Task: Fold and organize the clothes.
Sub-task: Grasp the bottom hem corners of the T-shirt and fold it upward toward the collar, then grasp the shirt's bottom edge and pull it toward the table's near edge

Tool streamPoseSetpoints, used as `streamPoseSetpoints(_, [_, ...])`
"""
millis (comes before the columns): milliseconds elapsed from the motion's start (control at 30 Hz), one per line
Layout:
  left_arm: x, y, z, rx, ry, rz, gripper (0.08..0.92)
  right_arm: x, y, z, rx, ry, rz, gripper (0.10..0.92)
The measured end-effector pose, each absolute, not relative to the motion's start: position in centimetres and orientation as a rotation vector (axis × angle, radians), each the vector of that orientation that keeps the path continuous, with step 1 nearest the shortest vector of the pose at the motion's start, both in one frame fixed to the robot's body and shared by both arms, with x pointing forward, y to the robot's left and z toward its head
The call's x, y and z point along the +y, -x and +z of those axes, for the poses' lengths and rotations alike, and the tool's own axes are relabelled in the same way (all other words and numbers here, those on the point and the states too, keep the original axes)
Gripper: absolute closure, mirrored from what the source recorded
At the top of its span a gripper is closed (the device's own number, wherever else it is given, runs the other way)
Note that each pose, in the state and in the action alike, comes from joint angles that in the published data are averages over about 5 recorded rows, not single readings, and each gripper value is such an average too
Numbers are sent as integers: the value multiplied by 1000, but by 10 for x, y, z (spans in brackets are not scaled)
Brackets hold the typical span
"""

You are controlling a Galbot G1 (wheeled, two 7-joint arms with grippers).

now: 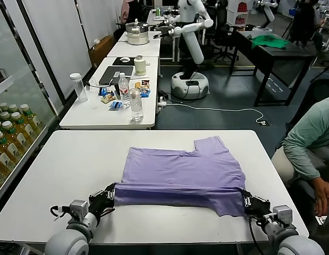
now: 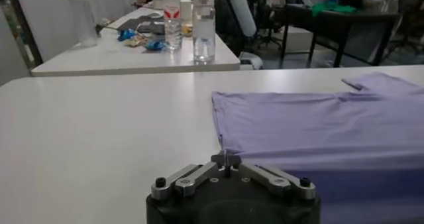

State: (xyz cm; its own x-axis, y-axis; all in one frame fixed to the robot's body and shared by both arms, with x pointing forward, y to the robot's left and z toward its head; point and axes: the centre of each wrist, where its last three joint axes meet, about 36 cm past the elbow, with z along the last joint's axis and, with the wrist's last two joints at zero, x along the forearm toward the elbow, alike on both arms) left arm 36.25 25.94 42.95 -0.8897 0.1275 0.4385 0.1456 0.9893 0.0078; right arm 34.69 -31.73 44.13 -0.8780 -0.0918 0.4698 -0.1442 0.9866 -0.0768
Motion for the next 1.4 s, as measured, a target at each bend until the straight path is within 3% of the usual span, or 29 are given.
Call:
streamPoseSetpoints(333, [273,-383,423,-2730,150,-83,541,-323,-361,449,-2664,-138,149,450])
streamPoseSetpoints(567, [272,-362,429,-2699,151,-33,333,-324,-342,449,-2624,-124,138,250])
streamPoseSetpoints(700, [264,-344,429,-2657,173,5,227,-323,-332,442,-2579,-109,119,204])
streamPoseSetpoints(833, [257,-333,425,-2620,172,17,182,-322,-325,436,-2547,-98,97,203])
streamPoseSetpoints(967, [253,-327,421,-2597,165,14,200,-320,-322,432,-2532,-100,73,264])
streamPoseSetpoints(1400, [246,-321,411,-2560,144,3,554,-320,-320,423,-2522,-117,15,626])
